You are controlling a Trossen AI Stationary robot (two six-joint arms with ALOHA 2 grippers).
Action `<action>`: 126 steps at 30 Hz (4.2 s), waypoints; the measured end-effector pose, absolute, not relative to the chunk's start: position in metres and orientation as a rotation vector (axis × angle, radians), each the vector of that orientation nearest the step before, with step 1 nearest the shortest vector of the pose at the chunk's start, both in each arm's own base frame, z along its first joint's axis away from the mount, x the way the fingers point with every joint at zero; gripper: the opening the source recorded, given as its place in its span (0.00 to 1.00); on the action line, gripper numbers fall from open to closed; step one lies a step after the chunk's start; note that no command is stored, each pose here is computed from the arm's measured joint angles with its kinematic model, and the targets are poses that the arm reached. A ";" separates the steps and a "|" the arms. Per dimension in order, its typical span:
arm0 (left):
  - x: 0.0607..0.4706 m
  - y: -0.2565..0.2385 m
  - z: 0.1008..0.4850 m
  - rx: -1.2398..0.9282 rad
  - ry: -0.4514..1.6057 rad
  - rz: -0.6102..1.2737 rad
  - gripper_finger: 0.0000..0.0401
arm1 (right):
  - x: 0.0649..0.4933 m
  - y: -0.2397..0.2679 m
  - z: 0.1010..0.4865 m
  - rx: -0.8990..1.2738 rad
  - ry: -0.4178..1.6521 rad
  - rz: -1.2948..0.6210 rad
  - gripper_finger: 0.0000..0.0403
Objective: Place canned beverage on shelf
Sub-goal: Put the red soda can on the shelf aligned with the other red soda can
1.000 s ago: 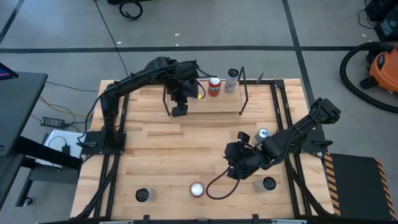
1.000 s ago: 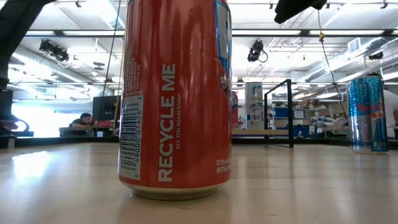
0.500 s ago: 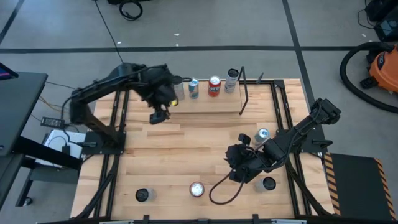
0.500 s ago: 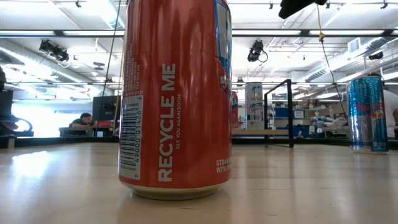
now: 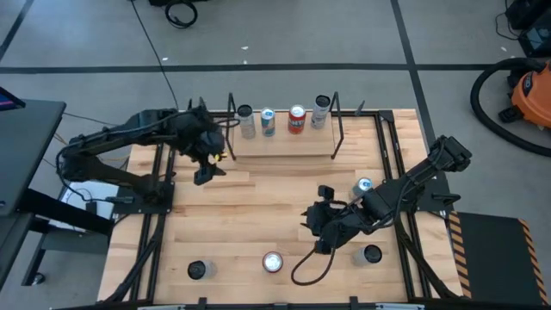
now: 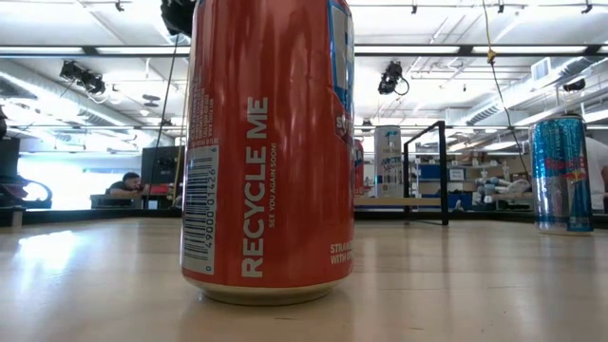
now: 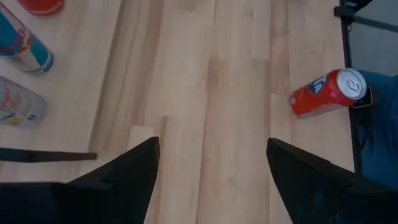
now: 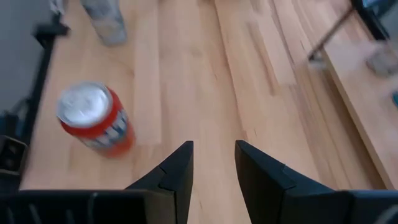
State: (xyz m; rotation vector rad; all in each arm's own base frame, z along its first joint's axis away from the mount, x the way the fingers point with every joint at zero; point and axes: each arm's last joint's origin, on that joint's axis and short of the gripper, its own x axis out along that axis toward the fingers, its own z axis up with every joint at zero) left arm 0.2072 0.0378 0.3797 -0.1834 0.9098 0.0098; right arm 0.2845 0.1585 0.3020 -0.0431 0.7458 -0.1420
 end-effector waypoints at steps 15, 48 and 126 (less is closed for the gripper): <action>0.173 0.012 0.365 -0.279 0.769 -0.018 0.74 | 0.299 0.152 0.311 -0.140 0.649 -0.068 0.32; 0.168 0.004 0.371 -0.195 0.719 -0.015 0.74 | 0.312 0.145 0.319 -0.096 0.571 -0.002 0.43; 0.169 0.004 0.373 -0.194 0.697 -0.015 0.74 | 0.372 0.141 0.267 -0.164 0.512 0.724 0.94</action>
